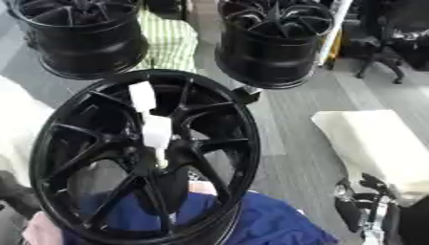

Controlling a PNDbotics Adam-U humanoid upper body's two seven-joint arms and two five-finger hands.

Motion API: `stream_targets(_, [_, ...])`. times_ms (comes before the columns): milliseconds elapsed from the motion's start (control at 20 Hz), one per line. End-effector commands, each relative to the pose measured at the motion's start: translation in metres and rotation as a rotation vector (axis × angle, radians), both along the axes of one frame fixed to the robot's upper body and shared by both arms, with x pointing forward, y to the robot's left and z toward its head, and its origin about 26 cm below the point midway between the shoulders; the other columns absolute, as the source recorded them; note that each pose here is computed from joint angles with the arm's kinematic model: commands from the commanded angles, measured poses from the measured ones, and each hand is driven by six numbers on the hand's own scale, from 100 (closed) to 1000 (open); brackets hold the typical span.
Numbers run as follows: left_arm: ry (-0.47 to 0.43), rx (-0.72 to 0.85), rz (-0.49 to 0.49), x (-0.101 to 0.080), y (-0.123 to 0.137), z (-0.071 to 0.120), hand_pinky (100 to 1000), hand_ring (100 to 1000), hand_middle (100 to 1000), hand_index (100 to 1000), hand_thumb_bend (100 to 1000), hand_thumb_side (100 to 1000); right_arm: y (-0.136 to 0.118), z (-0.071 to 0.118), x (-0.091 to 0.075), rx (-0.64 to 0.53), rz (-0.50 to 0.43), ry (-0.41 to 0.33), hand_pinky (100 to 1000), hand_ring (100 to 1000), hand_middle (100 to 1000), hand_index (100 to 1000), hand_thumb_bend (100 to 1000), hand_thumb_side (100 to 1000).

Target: Pull the pin out of the wheel hub.

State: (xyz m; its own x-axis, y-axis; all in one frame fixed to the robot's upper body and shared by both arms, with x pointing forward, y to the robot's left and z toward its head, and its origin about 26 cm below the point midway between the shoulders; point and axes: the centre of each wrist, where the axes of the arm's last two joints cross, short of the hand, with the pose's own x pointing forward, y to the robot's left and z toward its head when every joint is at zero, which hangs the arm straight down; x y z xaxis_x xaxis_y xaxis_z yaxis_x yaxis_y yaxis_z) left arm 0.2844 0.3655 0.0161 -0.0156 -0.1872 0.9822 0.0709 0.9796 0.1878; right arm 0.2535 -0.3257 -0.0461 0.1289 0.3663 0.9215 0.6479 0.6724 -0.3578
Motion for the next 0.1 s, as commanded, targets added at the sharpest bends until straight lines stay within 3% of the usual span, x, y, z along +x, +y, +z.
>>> stream_targets(50, [-0.02, 0.02, -0.004, 0.0016, 0.0021, 0.0069, 616, 632, 563, 754, 100, 592, -0.0028, 0.0059, 0.0033, -0.012, 0.009, -0.02, 486, 525, 634, 749, 216, 184])
stream_targets(100, [-0.021, 0.019, -0.004, 0.0015, 0.002, 0.007, 616, 632, 563, 754, 100, 592, -0.0027, 0.0061, 0.0035, -0.012, 0.008, -0.021, 486, 525, 634, 749, 217, 183])
